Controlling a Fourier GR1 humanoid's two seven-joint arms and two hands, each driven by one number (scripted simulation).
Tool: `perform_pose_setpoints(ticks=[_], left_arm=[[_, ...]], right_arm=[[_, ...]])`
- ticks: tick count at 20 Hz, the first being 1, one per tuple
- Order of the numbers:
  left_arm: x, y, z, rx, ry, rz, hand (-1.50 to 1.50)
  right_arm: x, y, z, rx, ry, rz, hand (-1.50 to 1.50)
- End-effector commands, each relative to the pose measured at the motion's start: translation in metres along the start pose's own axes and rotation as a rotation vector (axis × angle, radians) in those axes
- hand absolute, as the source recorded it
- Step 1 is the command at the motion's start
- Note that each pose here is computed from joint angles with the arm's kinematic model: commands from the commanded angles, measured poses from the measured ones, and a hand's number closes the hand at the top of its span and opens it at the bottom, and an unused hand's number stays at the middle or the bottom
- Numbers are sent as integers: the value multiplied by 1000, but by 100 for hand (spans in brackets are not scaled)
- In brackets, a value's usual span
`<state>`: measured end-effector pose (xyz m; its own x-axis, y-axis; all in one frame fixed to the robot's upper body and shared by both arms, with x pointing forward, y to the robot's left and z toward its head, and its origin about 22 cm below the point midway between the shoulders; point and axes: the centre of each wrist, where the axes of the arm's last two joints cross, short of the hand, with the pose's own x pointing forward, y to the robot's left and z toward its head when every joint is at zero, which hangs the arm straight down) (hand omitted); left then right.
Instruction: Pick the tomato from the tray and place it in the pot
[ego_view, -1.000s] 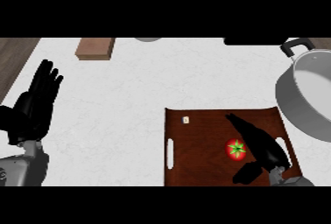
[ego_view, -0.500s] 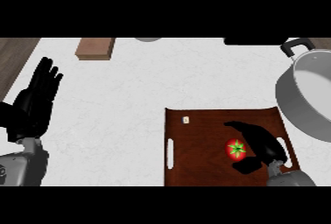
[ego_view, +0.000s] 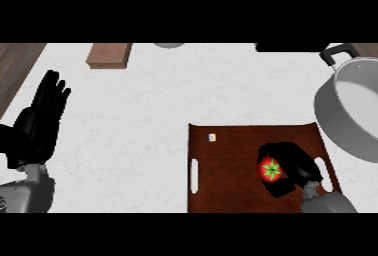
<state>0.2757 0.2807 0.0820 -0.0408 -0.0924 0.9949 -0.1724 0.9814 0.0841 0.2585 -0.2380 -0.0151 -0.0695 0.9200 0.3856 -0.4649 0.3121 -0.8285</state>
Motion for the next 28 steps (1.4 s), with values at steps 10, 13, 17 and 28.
perform_pose_setpoints(ticks=[10, 13, 17, 28], left_arm=[[-6, 8, -7, 32, 7, 6, 0], [10, -2, -7, 19, 9, 6, 0], [-1, 6, -3, 45, 16, 0, 0], [-6, 15, -6, 31, 19, -6, 0]], right_arm=[[31, 41, 115, 121, -361, 160, 150], [38, 28, 133, 64, -353, 143, 150], [48, -9, 168, -196, -373, -31, 150], [37, -78, 209, -743, -295, -202, 150]])
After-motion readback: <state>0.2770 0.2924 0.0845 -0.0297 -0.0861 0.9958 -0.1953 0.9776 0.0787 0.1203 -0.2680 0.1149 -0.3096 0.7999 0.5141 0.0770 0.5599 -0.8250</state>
